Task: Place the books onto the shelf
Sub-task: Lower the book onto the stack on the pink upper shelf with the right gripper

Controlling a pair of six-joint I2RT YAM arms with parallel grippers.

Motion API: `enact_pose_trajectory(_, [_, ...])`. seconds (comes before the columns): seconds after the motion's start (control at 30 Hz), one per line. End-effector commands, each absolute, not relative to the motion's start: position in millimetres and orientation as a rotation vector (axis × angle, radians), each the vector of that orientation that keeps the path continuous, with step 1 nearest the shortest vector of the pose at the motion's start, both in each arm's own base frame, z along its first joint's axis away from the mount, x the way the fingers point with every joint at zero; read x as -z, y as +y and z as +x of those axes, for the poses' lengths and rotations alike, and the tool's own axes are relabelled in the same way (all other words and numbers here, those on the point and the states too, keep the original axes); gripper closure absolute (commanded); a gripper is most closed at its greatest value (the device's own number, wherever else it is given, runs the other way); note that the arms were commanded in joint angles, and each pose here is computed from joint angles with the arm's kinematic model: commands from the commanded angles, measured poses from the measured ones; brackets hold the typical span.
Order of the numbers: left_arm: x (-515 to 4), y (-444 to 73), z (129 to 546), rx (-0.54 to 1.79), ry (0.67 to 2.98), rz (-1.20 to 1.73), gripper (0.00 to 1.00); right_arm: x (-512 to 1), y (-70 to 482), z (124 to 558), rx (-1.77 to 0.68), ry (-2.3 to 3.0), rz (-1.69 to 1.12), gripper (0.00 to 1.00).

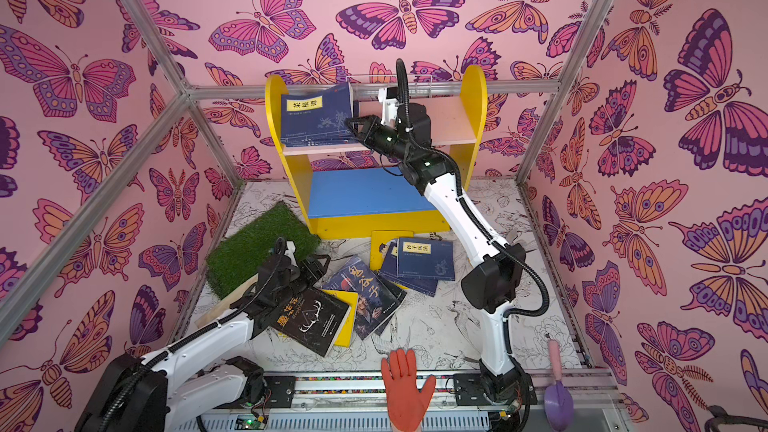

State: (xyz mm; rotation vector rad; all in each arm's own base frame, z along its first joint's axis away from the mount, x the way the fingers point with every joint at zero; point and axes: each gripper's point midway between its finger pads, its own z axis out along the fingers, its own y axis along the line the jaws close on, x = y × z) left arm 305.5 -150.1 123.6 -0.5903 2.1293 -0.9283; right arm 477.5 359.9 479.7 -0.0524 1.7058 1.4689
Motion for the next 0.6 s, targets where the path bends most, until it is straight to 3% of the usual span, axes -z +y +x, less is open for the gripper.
enact_pose_trajectory(0.0, [-118.1, -148.0, 300.8, 0.913, 2.139, -0.599, 0.26, -505.7, 360.2, 472.9, -1.578, 1.598, -0.068, 0.95])
enact_pose_trajectory(0.57, [-119.3, -149.8, 302.2, 0.917, 2.142, -0.591, 0.27, -478.5, 355.4, 483.5, -1.498, 1.691, -0.027, 0.96])
